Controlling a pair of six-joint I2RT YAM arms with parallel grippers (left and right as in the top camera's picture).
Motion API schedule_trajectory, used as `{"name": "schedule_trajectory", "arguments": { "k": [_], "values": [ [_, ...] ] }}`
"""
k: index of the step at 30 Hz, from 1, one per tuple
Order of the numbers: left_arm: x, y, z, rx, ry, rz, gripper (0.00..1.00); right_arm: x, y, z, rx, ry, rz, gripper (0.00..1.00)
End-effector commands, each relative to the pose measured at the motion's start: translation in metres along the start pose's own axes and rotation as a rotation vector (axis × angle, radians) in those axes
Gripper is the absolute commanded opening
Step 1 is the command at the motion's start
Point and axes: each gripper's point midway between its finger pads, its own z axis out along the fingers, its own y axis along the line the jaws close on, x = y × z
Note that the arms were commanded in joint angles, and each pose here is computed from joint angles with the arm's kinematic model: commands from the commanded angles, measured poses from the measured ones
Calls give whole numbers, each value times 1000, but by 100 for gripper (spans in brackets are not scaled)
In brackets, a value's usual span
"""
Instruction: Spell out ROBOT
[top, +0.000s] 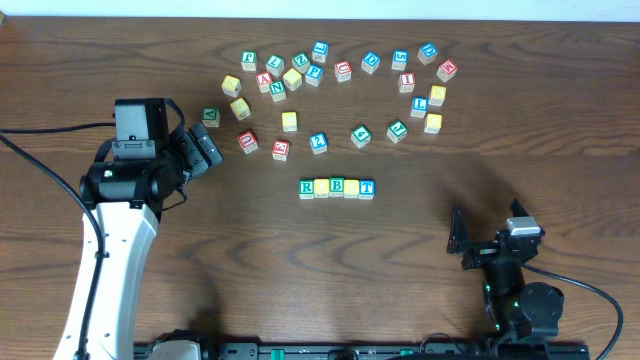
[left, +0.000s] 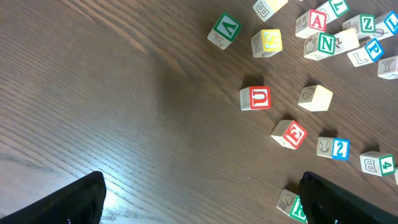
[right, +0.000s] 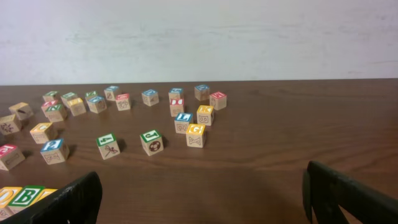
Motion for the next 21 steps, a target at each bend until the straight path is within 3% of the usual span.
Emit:
{"name": "schedule_trajectory", "arguments": {
  "k": [1,21],
  "values": [
    [-6,0,-2,-7,-16,0,98,1,0,0,4,1,-19,99],
    [-6,0,-2,-7,-16,0,98,1,0,0,0,0,-19,99]
  ]
}}
